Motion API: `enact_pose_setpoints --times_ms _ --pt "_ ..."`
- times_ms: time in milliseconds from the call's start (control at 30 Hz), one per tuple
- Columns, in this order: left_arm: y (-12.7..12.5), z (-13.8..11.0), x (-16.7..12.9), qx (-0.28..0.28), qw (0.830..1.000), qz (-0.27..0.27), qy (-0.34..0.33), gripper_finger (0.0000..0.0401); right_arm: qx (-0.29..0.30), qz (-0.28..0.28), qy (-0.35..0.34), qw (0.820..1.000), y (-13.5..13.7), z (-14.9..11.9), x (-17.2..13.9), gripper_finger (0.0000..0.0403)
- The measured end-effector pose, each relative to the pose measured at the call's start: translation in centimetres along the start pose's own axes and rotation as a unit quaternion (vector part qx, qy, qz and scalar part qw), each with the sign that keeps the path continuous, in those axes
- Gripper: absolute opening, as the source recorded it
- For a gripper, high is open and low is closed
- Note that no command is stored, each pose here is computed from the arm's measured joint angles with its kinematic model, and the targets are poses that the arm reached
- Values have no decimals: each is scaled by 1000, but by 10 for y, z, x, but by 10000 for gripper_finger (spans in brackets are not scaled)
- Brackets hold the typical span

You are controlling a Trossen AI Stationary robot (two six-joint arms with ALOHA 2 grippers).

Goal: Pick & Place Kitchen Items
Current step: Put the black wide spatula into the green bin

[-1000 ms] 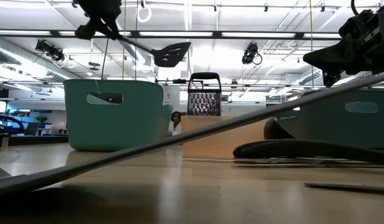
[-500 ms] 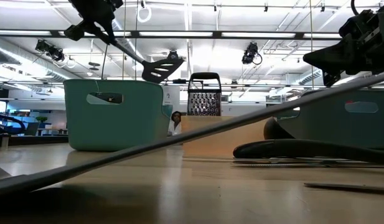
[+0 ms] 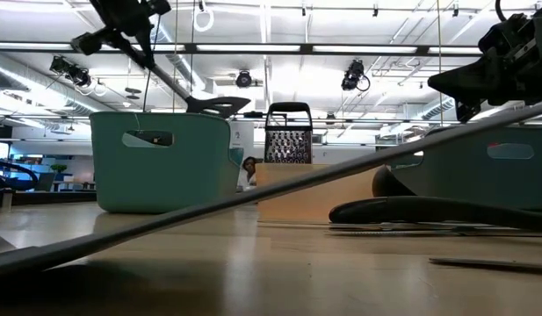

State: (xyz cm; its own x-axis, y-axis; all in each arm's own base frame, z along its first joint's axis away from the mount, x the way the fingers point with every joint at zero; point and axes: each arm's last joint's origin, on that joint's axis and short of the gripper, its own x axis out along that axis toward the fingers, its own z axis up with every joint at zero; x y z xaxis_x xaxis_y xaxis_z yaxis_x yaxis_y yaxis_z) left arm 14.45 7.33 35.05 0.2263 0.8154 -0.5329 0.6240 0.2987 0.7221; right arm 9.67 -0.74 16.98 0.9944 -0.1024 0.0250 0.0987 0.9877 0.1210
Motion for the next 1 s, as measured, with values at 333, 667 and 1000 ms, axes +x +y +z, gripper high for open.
enact_pose_setpoints --times_ms 333,667,1000 --pt "-10 15 -2 8 999 -43 -24 84 1 0 0 1000 0 0 0 29" --pt "-30 50 27 75 994 -73 -28 84 1 0 0 1000 0 0 0 29" --pt "-28 68 49 104 987 -106 -59 84 1 -1 0 1000 0 0 0 29"
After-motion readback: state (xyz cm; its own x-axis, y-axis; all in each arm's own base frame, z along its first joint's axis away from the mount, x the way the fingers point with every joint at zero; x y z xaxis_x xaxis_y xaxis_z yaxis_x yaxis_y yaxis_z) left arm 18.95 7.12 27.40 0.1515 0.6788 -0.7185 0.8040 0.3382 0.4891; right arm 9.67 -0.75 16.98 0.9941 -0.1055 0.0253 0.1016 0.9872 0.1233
